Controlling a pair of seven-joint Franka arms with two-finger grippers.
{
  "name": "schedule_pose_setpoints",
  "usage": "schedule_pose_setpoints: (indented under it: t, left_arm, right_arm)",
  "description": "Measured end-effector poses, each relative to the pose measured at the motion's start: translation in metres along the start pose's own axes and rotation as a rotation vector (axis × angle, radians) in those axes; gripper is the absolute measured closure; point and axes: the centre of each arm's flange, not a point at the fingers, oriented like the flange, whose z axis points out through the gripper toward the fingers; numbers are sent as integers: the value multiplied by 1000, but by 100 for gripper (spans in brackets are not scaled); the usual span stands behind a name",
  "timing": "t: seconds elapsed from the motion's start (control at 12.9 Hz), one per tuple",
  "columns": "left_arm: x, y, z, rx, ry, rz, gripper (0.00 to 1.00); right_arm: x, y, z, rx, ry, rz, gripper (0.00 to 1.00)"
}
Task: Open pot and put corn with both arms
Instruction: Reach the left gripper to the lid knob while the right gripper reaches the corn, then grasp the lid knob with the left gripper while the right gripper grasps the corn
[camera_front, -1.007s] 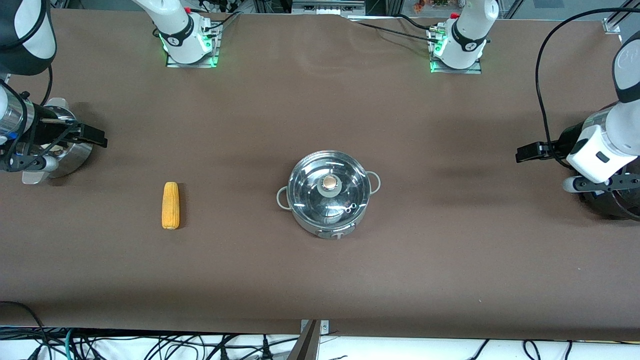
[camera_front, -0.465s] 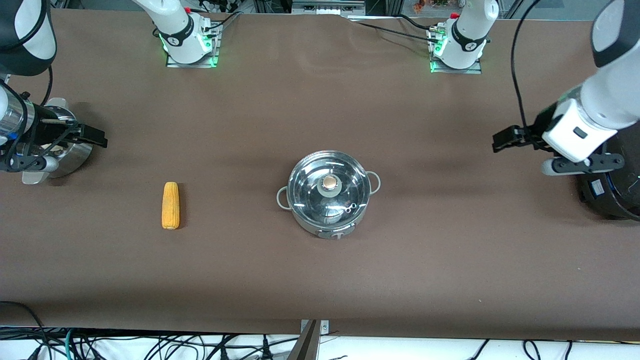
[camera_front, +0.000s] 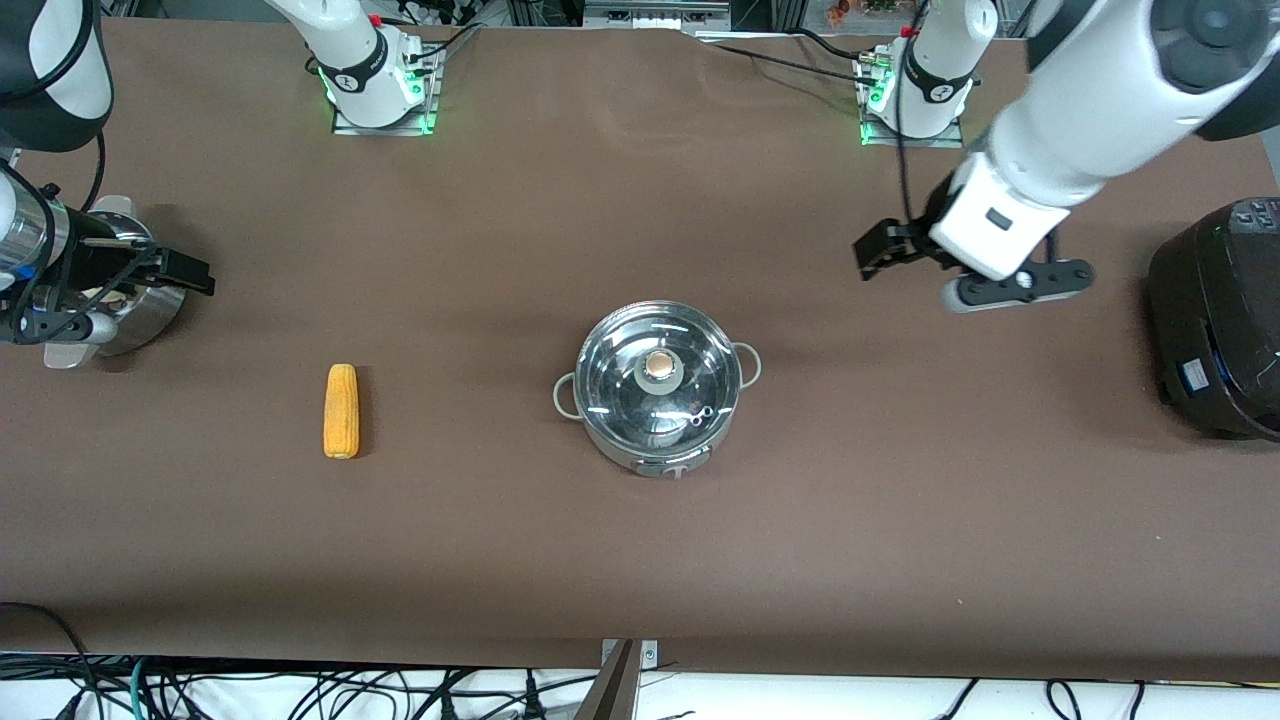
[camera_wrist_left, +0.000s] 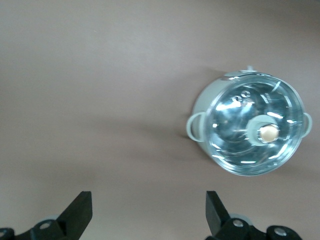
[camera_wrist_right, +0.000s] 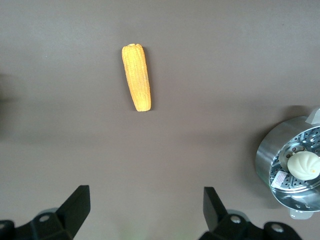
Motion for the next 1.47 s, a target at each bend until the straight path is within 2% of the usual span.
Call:
schedule_pose_setpoints:
  t: [0.39, 0.7, 1.08, 1.47]
  left_arm:
    - [-28, 86, 63, 12, 15, -53, 0]
    - [-12, 127, 121, 7, -11, -64, 0]
    - [-5, 180, 189, -21, 1, -76, 0]
    - [-41, 229, 258, 34, 96, -29, 0]
  right_arm:
    - [7, 4, 10, -3, -5, 8, 0]
    - [32, 9, 42, -14, 3, 8, 0]
    - [69, 7, 101, -31, 24, -8, 0]
    - [87, -9, 197, -40, 79, -44, 0]
